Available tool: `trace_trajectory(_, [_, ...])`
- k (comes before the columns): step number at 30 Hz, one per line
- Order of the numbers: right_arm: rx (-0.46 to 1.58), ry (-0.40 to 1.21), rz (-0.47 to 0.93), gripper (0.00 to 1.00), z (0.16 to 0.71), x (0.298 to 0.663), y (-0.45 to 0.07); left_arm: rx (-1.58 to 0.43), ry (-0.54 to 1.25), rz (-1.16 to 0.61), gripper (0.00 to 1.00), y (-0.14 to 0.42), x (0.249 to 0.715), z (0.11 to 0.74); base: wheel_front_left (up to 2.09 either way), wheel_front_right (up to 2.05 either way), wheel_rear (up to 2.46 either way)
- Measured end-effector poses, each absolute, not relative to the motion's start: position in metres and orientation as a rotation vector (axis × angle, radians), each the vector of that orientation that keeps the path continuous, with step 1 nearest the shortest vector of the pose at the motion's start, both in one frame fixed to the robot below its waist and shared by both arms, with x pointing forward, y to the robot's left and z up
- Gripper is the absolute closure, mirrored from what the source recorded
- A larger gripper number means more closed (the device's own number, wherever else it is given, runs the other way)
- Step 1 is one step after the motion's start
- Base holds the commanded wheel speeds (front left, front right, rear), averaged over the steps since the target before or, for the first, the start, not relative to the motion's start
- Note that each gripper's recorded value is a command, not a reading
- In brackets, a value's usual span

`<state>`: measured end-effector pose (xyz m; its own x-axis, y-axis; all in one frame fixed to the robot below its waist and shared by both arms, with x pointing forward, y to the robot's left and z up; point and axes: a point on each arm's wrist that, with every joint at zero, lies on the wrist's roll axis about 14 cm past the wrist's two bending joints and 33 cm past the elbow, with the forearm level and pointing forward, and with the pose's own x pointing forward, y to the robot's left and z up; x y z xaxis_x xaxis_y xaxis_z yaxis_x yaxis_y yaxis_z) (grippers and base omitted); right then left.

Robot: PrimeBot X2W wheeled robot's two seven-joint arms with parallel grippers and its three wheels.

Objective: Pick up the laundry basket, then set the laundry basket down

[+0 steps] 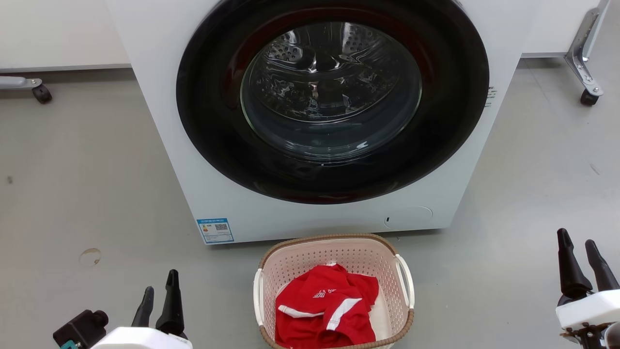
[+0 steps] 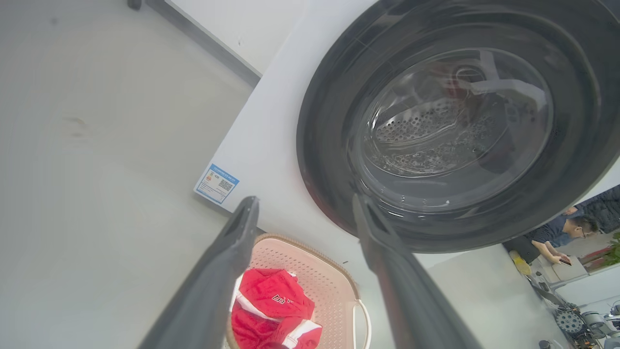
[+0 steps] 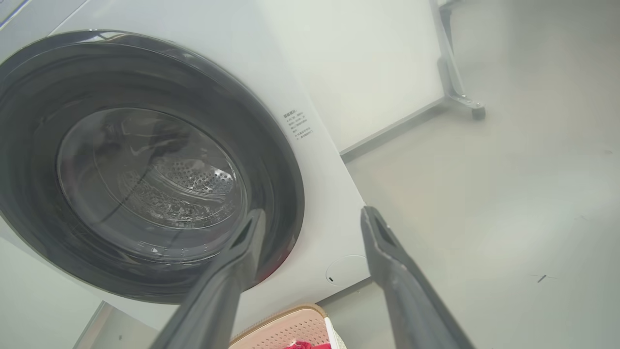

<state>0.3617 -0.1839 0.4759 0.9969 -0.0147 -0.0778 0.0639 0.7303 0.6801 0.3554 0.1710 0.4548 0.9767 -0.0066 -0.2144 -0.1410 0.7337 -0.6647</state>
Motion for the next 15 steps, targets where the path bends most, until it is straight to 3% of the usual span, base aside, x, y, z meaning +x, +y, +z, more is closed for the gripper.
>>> trace_trajectory(15, [0.559, 0.031, 0.000, 0.00, 0.4860, 0.3634, -0.1784, -0.552, 0.182, 0.053, 0.00, 0.1692, 0.3522, 0.4597, 0.00, 0.00, 0.00])
